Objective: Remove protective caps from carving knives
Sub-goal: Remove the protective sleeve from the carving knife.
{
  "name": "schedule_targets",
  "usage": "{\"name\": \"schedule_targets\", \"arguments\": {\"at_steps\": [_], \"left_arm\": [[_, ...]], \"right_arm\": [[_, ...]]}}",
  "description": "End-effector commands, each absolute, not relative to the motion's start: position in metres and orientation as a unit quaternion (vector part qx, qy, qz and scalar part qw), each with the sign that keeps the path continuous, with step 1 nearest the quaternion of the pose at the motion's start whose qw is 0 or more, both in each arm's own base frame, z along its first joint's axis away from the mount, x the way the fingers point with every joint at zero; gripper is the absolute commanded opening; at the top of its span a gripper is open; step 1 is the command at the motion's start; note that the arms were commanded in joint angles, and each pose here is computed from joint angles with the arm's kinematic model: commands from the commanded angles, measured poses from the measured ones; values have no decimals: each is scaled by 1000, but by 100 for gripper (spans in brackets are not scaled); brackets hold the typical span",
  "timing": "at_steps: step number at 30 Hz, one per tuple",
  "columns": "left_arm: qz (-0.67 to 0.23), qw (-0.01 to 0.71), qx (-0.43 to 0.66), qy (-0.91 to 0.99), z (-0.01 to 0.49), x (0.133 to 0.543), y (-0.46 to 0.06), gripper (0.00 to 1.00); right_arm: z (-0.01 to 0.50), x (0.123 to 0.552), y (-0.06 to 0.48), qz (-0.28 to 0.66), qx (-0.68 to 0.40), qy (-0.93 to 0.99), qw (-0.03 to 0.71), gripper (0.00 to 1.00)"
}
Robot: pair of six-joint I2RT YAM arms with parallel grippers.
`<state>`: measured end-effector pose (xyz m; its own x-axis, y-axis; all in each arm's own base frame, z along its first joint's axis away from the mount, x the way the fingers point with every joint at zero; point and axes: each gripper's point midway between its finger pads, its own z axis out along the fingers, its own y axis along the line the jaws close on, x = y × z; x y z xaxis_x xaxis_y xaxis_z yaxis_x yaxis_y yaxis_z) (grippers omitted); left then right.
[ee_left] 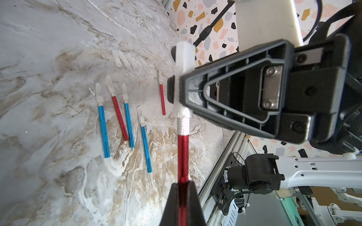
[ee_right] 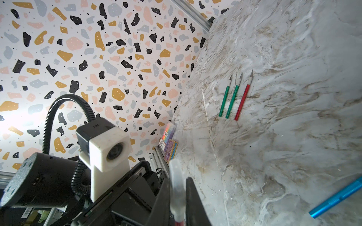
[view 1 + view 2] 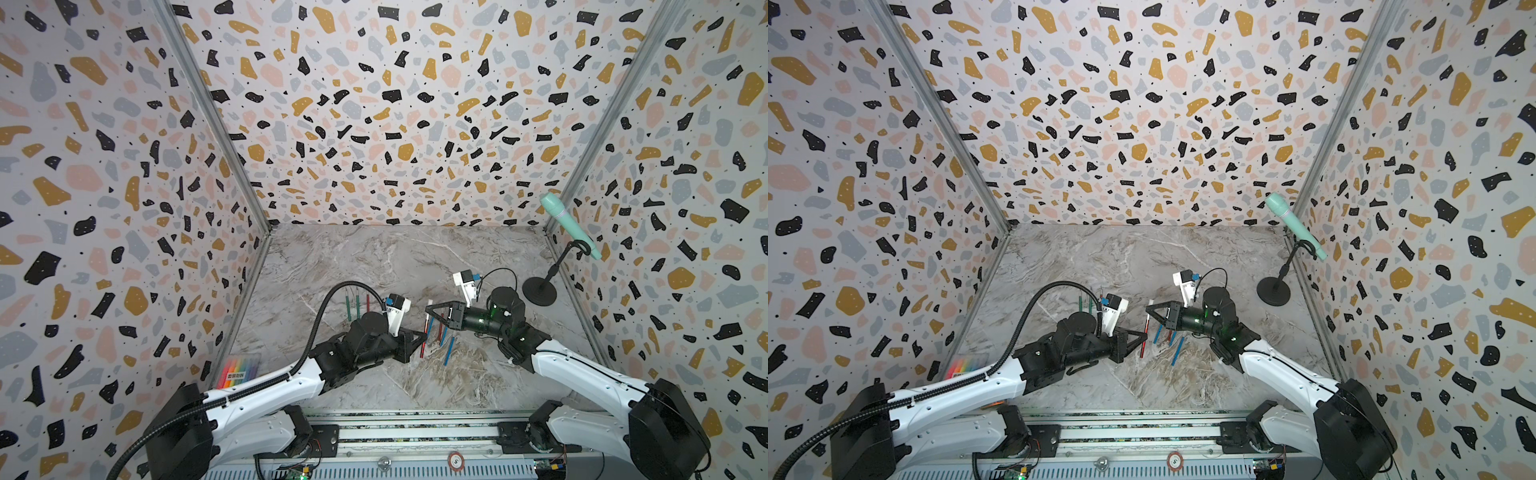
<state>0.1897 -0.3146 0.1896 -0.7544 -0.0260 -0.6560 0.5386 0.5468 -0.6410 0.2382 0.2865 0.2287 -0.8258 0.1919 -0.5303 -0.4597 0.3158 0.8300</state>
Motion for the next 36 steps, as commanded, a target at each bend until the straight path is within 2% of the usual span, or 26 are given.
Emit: {"name": "schedule_targets", "arguments": {"at_steps": [1,20,36], "left_arm": [[-445,314,160,823,187,189,-317,0],[-430,277,181,840,155,170,-330,0],[-422,254,192,849,138,161,-336,0]], "right_arm": [[253,241,285,583,-103,744,310,0],[261,264,265,592,-67,725,346,0],[249,285,254,572,-50,737,357,0]]}}
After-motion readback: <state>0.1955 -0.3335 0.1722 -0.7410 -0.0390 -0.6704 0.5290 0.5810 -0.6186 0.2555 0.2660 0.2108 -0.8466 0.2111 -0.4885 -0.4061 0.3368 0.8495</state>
